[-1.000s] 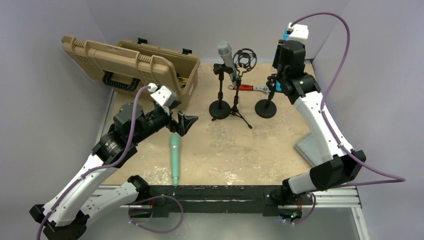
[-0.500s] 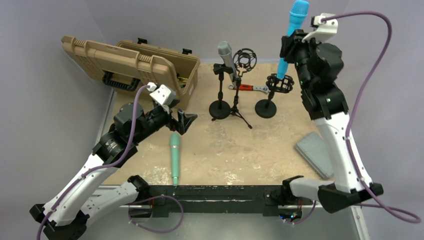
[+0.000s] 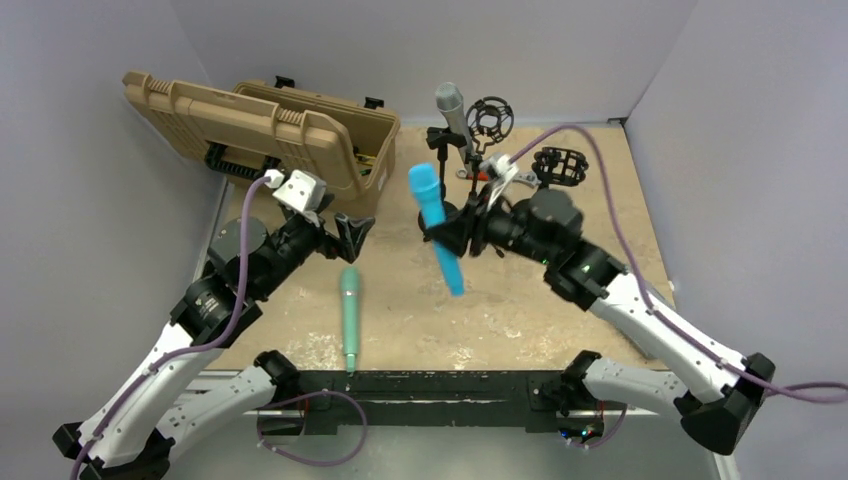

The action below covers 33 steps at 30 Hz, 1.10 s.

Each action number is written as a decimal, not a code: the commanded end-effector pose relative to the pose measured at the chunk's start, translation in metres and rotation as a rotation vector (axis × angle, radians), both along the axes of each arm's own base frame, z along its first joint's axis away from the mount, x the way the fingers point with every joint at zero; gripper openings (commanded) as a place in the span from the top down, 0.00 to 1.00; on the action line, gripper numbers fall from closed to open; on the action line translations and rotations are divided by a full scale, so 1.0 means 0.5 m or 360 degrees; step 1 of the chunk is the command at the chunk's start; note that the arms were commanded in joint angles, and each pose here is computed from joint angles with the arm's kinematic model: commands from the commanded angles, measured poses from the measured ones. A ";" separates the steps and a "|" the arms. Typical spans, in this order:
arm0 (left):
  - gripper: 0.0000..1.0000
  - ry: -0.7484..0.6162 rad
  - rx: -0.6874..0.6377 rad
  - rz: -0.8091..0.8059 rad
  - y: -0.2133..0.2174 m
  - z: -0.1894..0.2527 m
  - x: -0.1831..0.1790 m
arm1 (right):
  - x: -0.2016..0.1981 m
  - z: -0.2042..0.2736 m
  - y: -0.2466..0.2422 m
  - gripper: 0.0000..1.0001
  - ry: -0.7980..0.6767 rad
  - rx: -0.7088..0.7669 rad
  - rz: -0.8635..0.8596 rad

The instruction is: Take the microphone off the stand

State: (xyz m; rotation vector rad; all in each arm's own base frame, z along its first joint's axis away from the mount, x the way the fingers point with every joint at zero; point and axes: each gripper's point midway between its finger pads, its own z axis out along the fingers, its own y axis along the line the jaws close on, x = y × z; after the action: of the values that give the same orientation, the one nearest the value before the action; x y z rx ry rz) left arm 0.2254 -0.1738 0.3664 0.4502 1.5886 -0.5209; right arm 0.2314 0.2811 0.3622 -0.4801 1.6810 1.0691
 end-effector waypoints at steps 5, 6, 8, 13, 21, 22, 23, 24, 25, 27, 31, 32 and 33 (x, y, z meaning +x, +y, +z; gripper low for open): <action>0.18 -0.0036 -0.0057 0.0468 0.101 0.009 0.032 | -0.159 -0.144 0.184 1.00 0.0458 0.0318 0.0257; 0.19 -0.0039 -0.0062 0.0505 0.110 0.007 0.033 | -0.166 -0.161 0.203 1.00 0.0527 0.0311 0.0194; 0.19 -0.0051 -0.0075 0.0544 0.120 0.008 0.034 | -0.161 -0.214 0.229 1.00 0.0678 0.0278 0.0015; 0.19 -0.0063 -0.0074 0.0568 0.125 0.008 0.035 | -0.116 -0.342 0.258 1.00 0.0988 0.0156 -0.0407; 0.19 -0.0053 -0.0058 0.0572 0.124 0.002 0.038 | -0.081 -0.489 0.289 1.00 0.1143 -0.0187 -0.0815; 0.19 -0.0053 -0.0061 0.0570 0.123 0.002 0.038 | -0.086 -0.505 0.301 1.00 0.1151 -0.0228 -0.0801; 0.19 -0.0054 -0.0062 0.0566 0.123 0.003 0.037 | -0.089 -0.520 0.310 1.00 0.1146 -0.0265 -0.0792; 0.19 -0.0054 -0.0066 0.0563 0.122 0.004 0.037 | -0.093 -0.534 0.316 1.00 0.1146 -0.0295 -0.0797; 0.19 -0.0053 -0.0066 0.0563 0.122 0.004 0.037 | -0.096 -0.546 0.319 1.00 0.1148 -0.0317 -0.0800; 0.19 -0.0052 -0.0064 0.0563 0.122 0.004 0.038 | -0.097 -0.561 0.318 1.00 0.1139 -0.0355 -0.0824; 0.19 -0.0049 -0.0064 0.0556 0.120 0.004 0.037 | -0.095 -0.580 0.309 1.00 0.1095 -0.0398 -0.0863; 0.19 -0.0050 -0.0065 0.0554 0.120 0.005 0.037 | -0.095 -0.587 0.309 1.00 0.1085 -0.0419 -0.0861; 0.19 -0.0051 -0.0066 0.0554 0.120 0.005 0.036 | -0.095 -0.594 0.309 1.00 0.1083 -0.0440 -0.0862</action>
State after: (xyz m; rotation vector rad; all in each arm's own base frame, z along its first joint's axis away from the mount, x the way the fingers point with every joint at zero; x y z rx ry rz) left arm 0.2428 -0.1122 0.3618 0.1660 1.6035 -0.2570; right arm 0.1706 0.4315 0.0475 0.1597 2.4620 0.6254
